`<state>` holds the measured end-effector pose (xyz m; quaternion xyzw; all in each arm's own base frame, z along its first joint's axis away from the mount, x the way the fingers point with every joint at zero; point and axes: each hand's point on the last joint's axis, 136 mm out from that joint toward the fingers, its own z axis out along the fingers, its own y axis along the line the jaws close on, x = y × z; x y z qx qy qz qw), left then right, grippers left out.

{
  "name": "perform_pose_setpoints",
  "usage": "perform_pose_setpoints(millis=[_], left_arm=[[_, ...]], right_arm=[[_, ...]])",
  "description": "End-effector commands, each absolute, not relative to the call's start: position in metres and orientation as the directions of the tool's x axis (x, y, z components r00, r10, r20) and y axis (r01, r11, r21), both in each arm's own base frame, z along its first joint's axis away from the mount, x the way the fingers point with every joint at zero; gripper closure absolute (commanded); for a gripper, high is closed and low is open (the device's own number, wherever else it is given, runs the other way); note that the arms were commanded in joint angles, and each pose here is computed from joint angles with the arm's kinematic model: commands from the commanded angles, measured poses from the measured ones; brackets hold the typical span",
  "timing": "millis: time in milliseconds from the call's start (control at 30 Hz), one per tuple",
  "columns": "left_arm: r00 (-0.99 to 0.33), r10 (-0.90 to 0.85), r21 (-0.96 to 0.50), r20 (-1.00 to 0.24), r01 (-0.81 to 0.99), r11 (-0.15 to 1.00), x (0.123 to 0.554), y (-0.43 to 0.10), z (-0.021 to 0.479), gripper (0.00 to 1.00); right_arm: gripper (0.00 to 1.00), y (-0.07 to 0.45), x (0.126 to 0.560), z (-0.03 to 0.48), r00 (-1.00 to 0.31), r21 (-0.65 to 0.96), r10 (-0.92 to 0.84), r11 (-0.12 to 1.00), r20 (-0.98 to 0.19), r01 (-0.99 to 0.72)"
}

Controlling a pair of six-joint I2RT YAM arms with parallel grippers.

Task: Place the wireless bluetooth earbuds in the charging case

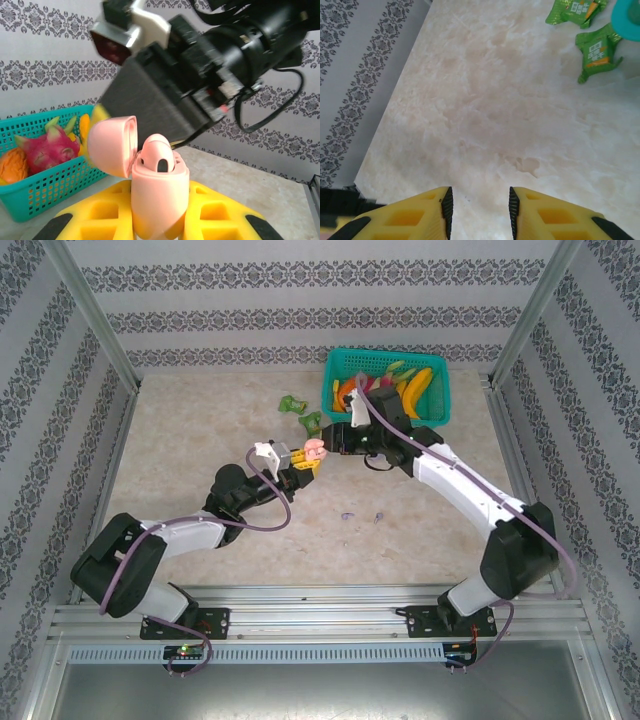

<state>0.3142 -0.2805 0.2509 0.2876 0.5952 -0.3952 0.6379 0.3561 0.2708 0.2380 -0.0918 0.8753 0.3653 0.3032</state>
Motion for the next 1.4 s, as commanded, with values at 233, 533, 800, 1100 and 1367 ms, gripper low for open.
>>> perform_pose_setpoints(millis=[233,533,800,1100,1367], left_arm=[[-0.065,-0.168,-0.146,-0.984,0.834,0.533,0.322,-0.284,0.239,1.00],[-0.078,-0.162,-0.152,-0.984,0.840,0.521,0.322,-0.286,0.234,1.00],[-0.082,-0.161,-0.154,-0.983,0.847,0.509,0.322,-0.289,0.235,1.00],[-0.084,-0.154,-0.153,-0.985,0.842,0.518,0.326,-0.290,0.233,1.00],[-0.091,-0.159,-0.163,-0.983,0.831,0.532,0.332,-0.290,0.230,1.00]], right_arm=[[0.62,0.259,0.347,0.259,-0.754,0.566,0.089,0.719,-0.651,-0.404],[0.62,0.254,0.374,0.257,-0.752,0.571,0.139,0.741,-0.644,-0.352],[0.63,0.274,0.400,0.236,-0.786,0.571,0.099,0.743,-0.610,-0.349],[0.64,0.287,0.379,0.227,-0.803,0.564,0.027,0.726,-0.595,-0.394],[0.65,0.280,0.354,0.233,-0.798,0.568,0.025,0.716,-0.602,-0.406]])
